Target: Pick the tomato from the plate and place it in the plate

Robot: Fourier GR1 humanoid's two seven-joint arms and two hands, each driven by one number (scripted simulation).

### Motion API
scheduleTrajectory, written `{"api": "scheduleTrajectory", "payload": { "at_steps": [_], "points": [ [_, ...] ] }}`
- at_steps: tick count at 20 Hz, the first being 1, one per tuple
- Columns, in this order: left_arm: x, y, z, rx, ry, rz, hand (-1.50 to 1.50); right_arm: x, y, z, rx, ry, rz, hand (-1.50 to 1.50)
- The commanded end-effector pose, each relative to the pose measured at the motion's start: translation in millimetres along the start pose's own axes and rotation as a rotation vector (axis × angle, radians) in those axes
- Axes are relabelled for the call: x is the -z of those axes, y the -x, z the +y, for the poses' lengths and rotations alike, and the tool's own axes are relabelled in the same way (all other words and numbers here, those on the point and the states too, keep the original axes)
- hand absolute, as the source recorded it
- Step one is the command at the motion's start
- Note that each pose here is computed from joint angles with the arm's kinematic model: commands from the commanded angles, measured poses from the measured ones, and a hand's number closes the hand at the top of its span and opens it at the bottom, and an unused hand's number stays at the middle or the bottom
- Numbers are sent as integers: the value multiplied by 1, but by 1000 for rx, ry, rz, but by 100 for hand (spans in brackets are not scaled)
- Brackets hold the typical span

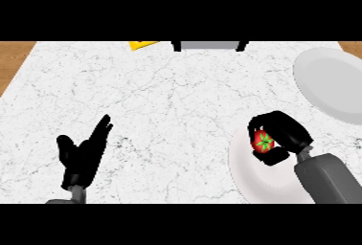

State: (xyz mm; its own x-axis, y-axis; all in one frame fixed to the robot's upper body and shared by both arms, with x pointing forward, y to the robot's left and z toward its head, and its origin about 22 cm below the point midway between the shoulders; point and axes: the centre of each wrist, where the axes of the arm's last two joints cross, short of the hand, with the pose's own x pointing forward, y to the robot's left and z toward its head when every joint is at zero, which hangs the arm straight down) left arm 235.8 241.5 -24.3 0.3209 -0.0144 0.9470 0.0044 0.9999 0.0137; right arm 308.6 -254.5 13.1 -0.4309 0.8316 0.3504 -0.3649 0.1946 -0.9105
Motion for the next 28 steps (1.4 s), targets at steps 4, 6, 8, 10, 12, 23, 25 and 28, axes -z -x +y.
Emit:
{"api": "scheduleTrajectory", "payload": {
  "at_steps": [4,6,8,10,12,23,25,28],
  "points": [
    [2,16,5,2,-3,51,0,-16,-14,-4,27,181,75,150],
    [-4,0,-3,-22,5,73,0,-11,-39,17,62,217,200,150],
    [-3,8,6,-12,-41,68,0,-36,-43,20,76,241,305,150],
    [-9,9,-2,-15,-26,70,0,-35,-68,10,138,436,238,150],
    [-3,8,9,-11,-45,52,0,-42,-83,0,127,585,214,150],
    [-7,-1,-2,-23,16,70,0,-91,-50,-39,345,934,404,150],
    [2,11,-3,-26,-15,56,0,-90,-43,-47,427,961,407,150],
    [-10,-1,0,-28,15,53,0,-96,-17,-61,508,1025,391,150]
  ]
}}
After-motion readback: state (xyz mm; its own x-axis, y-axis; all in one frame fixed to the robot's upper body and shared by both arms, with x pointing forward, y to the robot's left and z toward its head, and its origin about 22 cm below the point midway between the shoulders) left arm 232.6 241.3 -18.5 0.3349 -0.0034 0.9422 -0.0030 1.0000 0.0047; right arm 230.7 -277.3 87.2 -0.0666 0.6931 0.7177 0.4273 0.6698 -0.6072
